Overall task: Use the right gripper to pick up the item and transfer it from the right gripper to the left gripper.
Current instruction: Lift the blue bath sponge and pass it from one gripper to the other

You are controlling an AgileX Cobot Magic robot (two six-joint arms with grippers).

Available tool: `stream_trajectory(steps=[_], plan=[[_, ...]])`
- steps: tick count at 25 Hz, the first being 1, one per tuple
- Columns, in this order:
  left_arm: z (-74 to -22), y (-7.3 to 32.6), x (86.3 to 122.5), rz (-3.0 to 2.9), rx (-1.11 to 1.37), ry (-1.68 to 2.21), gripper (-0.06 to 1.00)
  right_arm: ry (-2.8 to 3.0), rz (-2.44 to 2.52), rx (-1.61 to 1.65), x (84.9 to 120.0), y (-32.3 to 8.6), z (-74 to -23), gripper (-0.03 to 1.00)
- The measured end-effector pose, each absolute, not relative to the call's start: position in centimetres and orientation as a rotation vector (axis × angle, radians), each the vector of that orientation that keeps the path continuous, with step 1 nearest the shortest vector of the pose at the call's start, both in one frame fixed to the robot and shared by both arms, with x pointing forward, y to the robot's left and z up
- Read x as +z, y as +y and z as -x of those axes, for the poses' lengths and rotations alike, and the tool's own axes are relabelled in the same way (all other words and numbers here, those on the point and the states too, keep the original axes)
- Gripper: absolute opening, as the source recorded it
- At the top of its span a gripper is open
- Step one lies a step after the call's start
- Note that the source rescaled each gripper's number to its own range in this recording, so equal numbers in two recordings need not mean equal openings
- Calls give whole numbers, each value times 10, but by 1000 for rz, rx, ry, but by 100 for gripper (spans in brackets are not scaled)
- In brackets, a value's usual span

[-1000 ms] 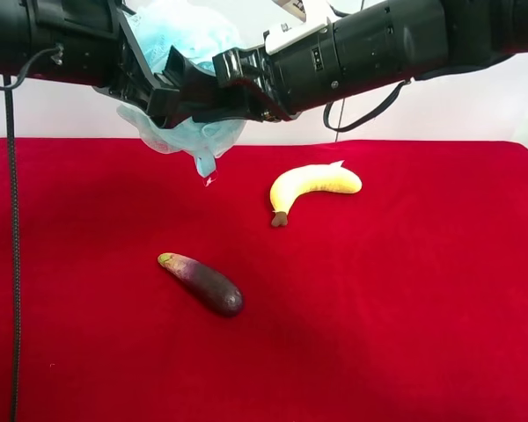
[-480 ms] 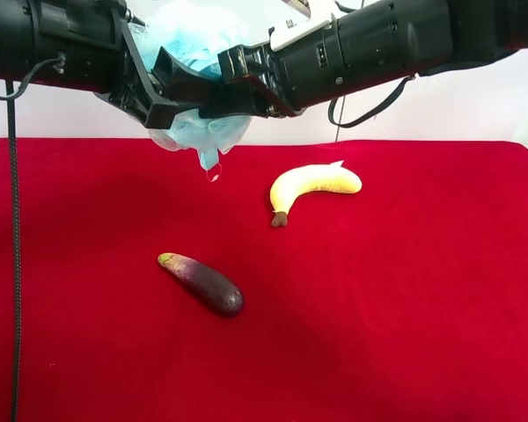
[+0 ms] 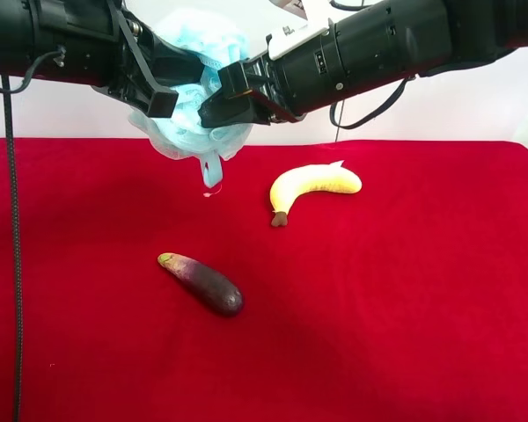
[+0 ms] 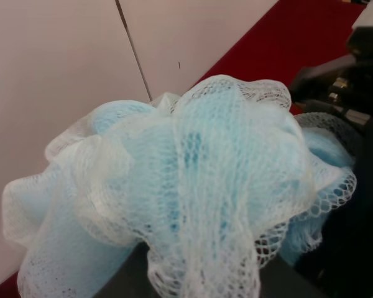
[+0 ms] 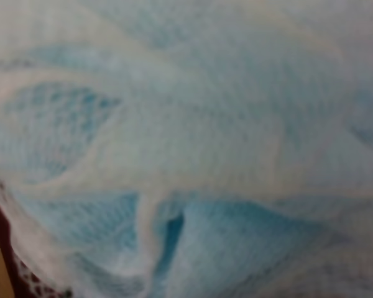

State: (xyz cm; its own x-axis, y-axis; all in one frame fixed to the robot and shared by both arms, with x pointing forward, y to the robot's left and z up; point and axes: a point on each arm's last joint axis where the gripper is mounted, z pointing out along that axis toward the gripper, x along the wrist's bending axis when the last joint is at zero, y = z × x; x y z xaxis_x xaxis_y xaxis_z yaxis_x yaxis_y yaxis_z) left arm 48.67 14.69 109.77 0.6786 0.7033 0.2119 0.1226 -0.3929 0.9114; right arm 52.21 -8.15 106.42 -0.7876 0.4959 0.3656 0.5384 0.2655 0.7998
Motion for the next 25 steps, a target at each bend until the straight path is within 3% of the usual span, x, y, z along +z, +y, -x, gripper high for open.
stream_trajectory(steps=[15, 16, 18, 20, 21, 23, 25], plan=[[-488, 147, 1097, -1893, 734, 659, 2, -2469, 1015, -1586, 1064, -81, -522, 3], [-488, 147, 1097, -1891, 738, 661, 2, -2470, 1013, -1585, 1064, -81, -522, 10], [-489, 148, 1098, -1883, 753, 672, 2, -2493, 975, -1564, 1064, -81, -520, 35], [-490, 149, 1098, -1877, 767, 683, 2, -2534, 917, -1539, 1065, -82, -515, 72], [-491, 150, 1098, -1873, 773, 689, 2, -2554, 892, -1533, 1068, -83, -513, 83], [-491, 150, 1099, -1868, 781, 695, 2, -2592, 853, -1518, 1074, -87, -507, 94], [-491, 150, 1099, -1866, 781, 697, 2, -2640, 816, -1513, 1083, -92, -500, 98]])
